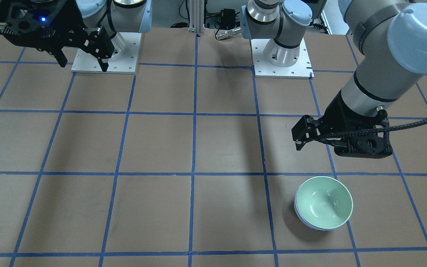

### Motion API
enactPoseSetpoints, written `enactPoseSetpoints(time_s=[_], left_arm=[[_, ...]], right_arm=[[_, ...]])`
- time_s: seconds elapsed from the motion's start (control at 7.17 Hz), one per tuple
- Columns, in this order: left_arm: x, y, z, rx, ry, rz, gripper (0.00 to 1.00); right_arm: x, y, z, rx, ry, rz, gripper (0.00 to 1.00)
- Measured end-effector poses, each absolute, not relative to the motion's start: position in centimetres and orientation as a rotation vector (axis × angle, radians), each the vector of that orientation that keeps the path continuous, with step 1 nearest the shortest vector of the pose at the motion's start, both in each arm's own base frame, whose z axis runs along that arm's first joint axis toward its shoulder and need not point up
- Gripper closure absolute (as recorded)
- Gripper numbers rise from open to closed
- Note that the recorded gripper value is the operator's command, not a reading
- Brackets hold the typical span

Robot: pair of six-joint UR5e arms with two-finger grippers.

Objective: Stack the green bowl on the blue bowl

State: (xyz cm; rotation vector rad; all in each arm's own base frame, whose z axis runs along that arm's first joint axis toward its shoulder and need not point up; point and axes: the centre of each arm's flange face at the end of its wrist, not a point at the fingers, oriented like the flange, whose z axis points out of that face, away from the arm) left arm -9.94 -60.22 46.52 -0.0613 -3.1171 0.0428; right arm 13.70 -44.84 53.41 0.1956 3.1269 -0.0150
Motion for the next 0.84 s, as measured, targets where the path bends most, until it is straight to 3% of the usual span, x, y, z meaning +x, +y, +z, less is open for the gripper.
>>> enactPoseSetpoints(time_s=[0.84], left_arm=[[-12.9, -57.8, 47.6, -0.080, -3.120, 0.075, 0.00]], right_arm=[[13.7, -44.8, 53.4, 0.196, 3.127, -0.015, 0.00]])
